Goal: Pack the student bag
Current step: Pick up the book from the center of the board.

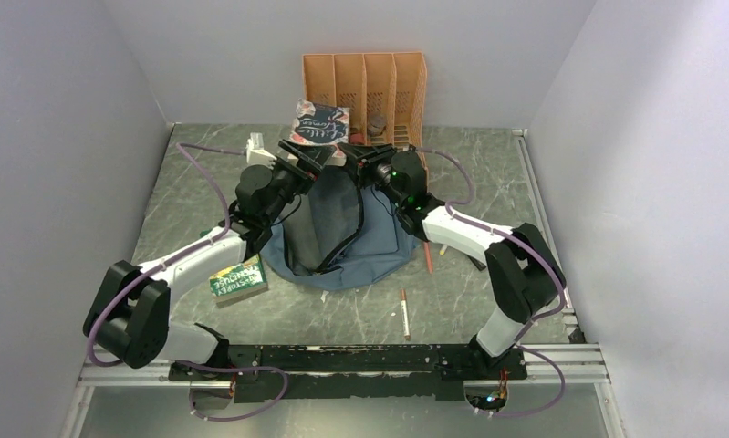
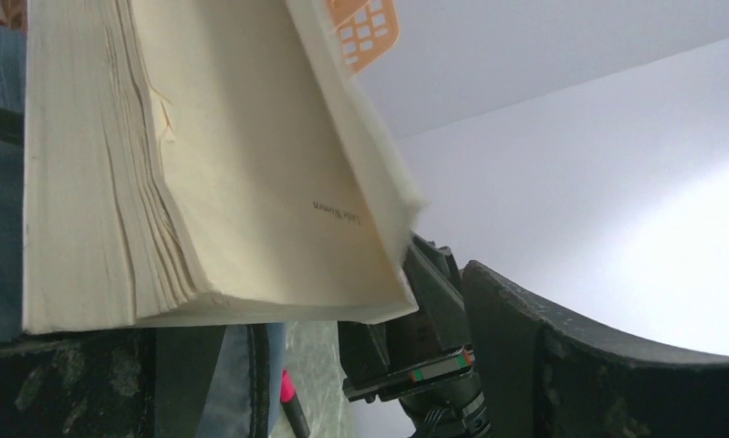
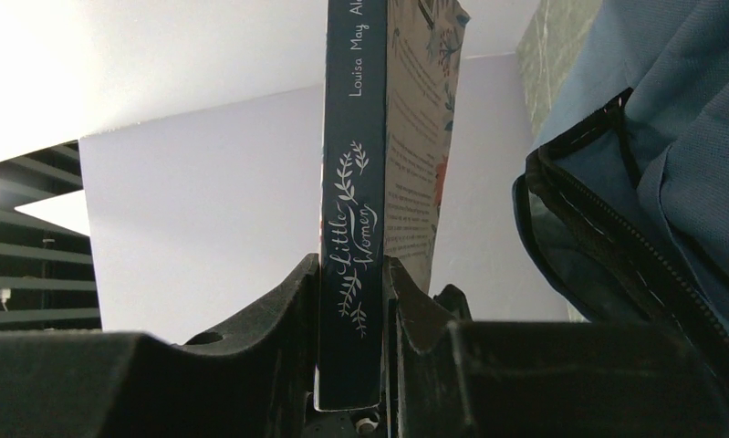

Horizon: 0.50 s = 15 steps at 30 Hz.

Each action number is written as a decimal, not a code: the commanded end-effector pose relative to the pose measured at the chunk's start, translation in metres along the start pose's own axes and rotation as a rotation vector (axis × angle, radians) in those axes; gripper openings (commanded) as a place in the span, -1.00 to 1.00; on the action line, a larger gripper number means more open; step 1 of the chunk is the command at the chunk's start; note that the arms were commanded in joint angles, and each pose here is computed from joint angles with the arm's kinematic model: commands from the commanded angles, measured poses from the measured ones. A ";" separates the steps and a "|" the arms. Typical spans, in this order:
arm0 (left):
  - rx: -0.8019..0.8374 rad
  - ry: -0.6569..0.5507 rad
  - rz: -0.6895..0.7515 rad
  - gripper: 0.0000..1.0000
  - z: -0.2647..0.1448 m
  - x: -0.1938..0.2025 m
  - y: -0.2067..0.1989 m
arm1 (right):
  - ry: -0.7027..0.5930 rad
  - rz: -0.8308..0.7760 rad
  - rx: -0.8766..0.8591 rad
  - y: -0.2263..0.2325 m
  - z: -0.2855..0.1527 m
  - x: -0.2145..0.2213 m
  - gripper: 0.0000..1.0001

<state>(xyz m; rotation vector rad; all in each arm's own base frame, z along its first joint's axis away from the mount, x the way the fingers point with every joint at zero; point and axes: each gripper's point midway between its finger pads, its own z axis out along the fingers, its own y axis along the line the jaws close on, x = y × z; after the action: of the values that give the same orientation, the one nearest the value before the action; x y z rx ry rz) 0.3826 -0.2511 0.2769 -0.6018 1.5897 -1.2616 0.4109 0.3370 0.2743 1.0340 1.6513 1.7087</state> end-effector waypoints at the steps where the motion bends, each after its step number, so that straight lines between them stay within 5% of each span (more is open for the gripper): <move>1: 0.093 -0.089 -0.004 0.95 0.007 -0.023 -0.039 | 0.026 -0.005 -0.182 0.064 -0.021 0.011 -1.00; 15: 0.121 -0.089 -0.046 0.63 0.021 -0.028 -0.046 | 0.038 -0.023 -0.155 0.050 -0.024 0.016 -1.00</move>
<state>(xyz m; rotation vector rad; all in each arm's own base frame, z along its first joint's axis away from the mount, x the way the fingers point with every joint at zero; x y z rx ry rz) 0.3985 -0.2551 0.2915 -0.6384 1.5412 -1.2872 0.4038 0.3309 0.2789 1.0176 1.6394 1.7027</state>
